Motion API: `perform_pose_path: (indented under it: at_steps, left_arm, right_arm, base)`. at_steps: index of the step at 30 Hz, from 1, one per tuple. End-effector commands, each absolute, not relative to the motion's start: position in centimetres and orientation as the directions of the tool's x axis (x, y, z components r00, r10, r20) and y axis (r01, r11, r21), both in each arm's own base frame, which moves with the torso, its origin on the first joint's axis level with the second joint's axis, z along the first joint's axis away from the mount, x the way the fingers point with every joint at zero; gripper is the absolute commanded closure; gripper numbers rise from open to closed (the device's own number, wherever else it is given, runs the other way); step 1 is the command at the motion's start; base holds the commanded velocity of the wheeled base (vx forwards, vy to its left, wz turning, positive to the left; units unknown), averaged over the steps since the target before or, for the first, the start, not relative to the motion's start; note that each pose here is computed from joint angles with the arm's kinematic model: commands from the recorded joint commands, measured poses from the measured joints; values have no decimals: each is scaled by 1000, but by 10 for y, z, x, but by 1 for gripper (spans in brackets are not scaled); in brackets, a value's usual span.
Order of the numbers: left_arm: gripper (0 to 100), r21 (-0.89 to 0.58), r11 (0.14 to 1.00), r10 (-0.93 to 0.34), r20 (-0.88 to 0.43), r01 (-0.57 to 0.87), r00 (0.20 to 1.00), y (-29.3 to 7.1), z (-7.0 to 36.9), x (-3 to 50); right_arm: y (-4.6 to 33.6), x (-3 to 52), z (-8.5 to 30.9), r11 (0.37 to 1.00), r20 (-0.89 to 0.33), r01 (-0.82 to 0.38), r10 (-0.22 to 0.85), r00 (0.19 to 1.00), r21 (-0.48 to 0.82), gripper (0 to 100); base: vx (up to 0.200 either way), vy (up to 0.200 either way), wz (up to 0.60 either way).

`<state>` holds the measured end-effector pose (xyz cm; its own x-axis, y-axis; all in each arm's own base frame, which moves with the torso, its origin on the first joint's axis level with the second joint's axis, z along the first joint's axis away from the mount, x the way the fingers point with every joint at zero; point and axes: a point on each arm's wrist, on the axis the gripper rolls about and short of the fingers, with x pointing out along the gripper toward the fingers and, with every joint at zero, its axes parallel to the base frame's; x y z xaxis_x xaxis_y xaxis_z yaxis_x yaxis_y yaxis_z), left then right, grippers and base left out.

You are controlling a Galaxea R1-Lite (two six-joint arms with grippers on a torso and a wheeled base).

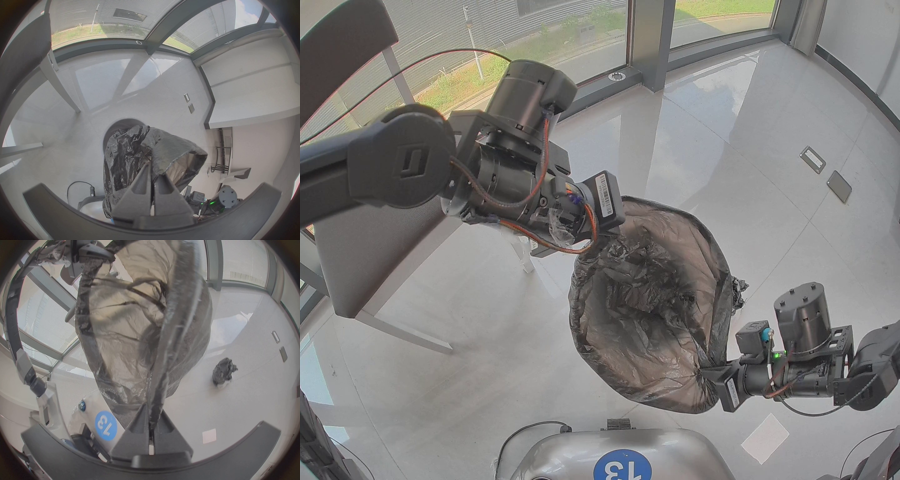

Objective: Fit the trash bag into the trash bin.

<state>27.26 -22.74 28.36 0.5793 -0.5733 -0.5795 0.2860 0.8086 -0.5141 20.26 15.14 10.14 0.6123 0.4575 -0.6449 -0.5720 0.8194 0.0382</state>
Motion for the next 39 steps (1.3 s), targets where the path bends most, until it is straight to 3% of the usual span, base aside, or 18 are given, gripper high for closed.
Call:
perform_pose_path:
  at_steps: [1,9,19,28,39]
  left_arm:
    - [100,-503,834,-530,-610,229,589,-225,264,299]
    - [100,-503,845,-501,-629,180,595,-226,236,332]
    - [100,-523,840,-495,-624,147,605,-251,198,373]
    - [100,-551,830,-469,-607,86,642,-239,200,391]
    - [100,-569,822,-449,-606,37,656,-233,206,388]
  right_arm:
    - [159,234,87,828,-645,-560,437,627,17,100]
    - [163,274,90,845,-608,-534,423,672,-2,100]
    - [126,310,89,892,-593,-449,338,731,-46,100]
    - [121,335,117,908,-490,-416,339,803,-53,100]
    - [105,371,114,916,-463,-382,288,839,-124,100]
  base:
    - [0,0,0]
    - [0,0,0]
    - [0,0,0]
    - [0,0,0]
    - [0,0,0]
